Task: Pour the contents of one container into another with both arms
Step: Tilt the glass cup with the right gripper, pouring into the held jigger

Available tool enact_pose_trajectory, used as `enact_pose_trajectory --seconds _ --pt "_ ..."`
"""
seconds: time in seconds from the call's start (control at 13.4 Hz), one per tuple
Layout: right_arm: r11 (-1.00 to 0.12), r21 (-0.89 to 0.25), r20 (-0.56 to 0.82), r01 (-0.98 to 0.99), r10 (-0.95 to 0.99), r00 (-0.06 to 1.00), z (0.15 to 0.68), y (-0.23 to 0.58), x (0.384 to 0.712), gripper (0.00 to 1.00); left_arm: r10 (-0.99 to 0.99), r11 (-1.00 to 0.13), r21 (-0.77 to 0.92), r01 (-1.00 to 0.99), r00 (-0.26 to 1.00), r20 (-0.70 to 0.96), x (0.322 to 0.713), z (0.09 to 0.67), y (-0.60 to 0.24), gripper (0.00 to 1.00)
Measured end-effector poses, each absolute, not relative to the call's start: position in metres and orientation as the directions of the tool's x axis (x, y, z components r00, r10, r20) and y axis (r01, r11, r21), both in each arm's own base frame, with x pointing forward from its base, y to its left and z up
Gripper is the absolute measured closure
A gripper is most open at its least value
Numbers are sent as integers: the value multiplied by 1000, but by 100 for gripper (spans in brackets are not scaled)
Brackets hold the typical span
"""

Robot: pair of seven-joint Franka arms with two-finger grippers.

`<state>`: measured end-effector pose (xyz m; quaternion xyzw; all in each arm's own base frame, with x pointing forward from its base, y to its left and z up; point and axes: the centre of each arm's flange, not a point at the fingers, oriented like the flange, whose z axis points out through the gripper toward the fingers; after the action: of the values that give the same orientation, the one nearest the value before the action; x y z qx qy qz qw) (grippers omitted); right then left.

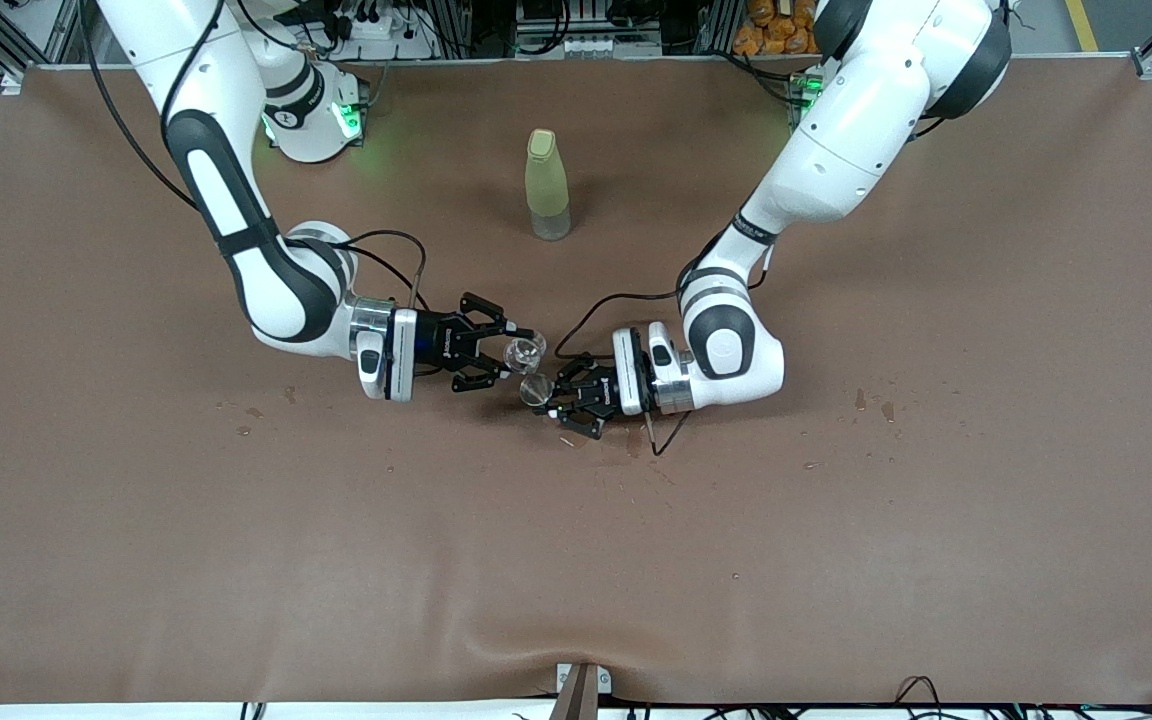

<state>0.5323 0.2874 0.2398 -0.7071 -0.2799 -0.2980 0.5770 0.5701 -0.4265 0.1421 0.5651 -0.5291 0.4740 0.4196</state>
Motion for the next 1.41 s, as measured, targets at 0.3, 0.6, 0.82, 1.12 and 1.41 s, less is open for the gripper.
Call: enact_pose_trajectory --seconds 0.3,0.6,0.82,1.12,1.41 --pt "-183 -702 693 688 46 719 240 292 530 51 -199 -89 -26 -996 -8 980 570 142 -427 79" --pt "-184 -780 605 597 21 796 243 293 533 51 -198 -91 -25 -996 -6 980 570 142 -427 79" --pt "-187 -813 560 552 10 828 244 293 533 51 -192 -99 -19 -995 0 981 570 142 -427 79" --pt "-194 -841 515 505 -1 857 243 293 534 51 -191 -100 -18 -995 2 982 570 142 -427 79" --pt "-195 -867 469 458 -11 883 243 293 534 51 -191 -99 -17 -995 2 982 569 142 -428 79"
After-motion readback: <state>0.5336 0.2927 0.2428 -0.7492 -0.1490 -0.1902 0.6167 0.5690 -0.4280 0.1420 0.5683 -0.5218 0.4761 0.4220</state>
